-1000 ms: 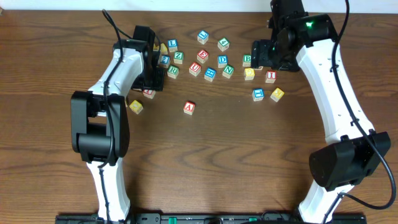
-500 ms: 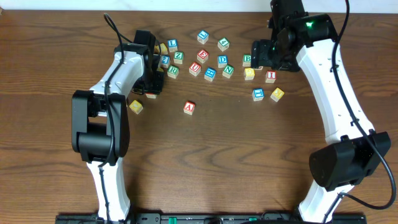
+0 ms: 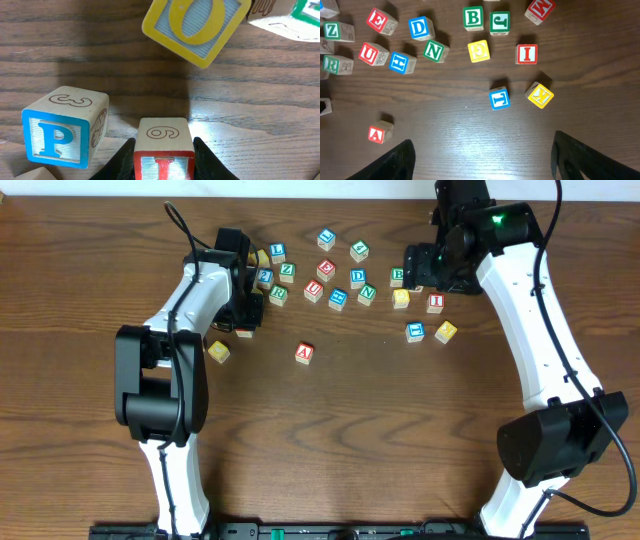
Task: Spell out AI2
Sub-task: 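Move the left gripper down onto the red I block and grasp it, then carry the red I block right and lower it beside the A block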
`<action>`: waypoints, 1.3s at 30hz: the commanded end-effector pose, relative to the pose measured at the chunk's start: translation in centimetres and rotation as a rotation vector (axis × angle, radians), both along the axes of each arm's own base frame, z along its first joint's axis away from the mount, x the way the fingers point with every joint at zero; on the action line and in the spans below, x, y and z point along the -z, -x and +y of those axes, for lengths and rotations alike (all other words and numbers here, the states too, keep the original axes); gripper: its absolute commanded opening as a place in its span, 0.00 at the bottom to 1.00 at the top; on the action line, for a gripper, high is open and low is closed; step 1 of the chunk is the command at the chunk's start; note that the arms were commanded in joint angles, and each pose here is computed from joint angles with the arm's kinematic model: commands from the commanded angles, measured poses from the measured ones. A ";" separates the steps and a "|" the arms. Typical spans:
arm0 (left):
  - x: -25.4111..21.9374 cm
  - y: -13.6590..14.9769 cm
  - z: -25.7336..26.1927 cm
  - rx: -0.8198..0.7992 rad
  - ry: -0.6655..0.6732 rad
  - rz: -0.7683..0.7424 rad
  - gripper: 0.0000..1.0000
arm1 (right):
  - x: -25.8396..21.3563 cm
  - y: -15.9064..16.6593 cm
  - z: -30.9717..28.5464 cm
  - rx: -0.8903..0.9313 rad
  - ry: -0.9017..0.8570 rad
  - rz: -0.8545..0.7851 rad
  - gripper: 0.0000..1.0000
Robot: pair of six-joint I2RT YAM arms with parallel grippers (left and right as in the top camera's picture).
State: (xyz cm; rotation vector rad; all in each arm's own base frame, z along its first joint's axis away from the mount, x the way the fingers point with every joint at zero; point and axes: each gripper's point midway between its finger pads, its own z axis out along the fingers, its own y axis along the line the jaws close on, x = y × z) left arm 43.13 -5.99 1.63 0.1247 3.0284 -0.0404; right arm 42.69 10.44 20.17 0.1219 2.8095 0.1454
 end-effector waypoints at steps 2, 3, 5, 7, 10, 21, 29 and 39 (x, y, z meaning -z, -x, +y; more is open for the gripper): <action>-6.2 -0.6 -0.5 -0.032 0.016 -0.136 0.26 | 0.0 -0.4 0.1 -0.011 -0.001 -0.013 0.84; -7.1 -0.5 -0.8 -0.031 0.022 -0.153 0.26 | 0.0 -0.5 0.0 -0.009 -0.001 -0.016 0.83; -9.0 -0.3 -1.8 -0.038 0.038 -0.192 0.26 | 0.0 -0.7 -0.3 -0.001 -0.002 -0.022 0.83; -10.7 0.0 -3.1 -0.035 0.057 -0.229 0.26 | -0.1 -0.9 -0.7 0.014 -0.005 -0.026 0.79; -12.3 1.1 -7.0 0.055 0.082 -0.259 0.27 | -0.1 -1.3 -1.9 0.045 -0.007 -0.029 0.77; -9.2 6.8 -17.6 0.260 0.093 -0.160 0.27 | 0.0 -1.6 -6.5 0.149 -0.004 -0.015 0.80; -4.2 7.9 -19.2 0.285 0.041 -0.065 0.27 | 0.1 -1.3 -7.0 0.158 -0.005 -0.002 0.80; -1.7 7.6 -17.9 0.168 -0.036 -0.042 0.27 | 0.2 -1.1 -7.0 0.158 -0.004 0.006 0.82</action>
